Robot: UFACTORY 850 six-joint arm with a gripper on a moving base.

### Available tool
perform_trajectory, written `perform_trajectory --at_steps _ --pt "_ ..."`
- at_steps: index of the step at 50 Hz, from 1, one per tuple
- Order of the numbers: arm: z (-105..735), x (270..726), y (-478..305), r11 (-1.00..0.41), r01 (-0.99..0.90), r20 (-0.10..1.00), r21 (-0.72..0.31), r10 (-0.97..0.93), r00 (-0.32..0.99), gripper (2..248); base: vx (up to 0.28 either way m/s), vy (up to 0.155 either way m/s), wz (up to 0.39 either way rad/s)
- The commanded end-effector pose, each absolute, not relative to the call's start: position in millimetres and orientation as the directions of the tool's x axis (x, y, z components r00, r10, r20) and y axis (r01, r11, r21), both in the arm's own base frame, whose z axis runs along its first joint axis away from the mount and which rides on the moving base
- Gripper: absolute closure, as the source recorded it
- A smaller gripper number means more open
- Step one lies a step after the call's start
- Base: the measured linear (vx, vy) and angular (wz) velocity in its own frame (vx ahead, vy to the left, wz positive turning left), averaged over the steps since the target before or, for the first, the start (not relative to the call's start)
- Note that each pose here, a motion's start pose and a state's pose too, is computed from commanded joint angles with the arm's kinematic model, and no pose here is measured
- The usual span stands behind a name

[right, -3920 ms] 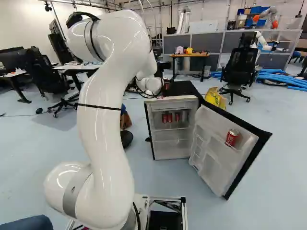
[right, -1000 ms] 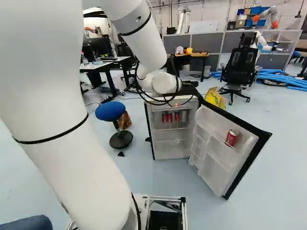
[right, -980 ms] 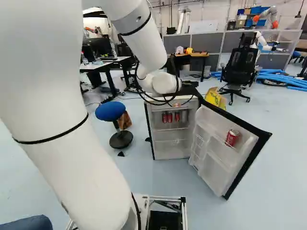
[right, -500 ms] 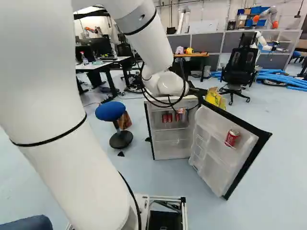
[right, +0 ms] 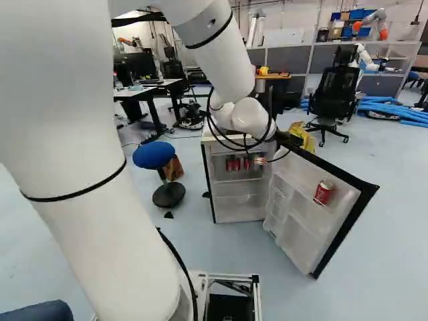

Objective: Grab a drink from the fridge

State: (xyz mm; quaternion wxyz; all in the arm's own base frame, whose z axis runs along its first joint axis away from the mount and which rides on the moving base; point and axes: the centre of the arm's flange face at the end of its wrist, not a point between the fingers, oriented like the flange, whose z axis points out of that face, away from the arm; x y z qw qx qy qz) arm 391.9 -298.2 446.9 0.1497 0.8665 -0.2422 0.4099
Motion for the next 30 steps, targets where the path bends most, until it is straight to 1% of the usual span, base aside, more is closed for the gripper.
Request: perform_trajectory --at_steps 15,30 --pt "443.0 391.4 -324.5 -0.775 -0.632 0.757 0.007 -0.409 0.51 3 0.0 0.0 0.0" --pt "443.4 393.7 -350.9 -0.75 -0.662 0.76 0.004 -0.428 0.49 3 0.0 0.0 0.0"
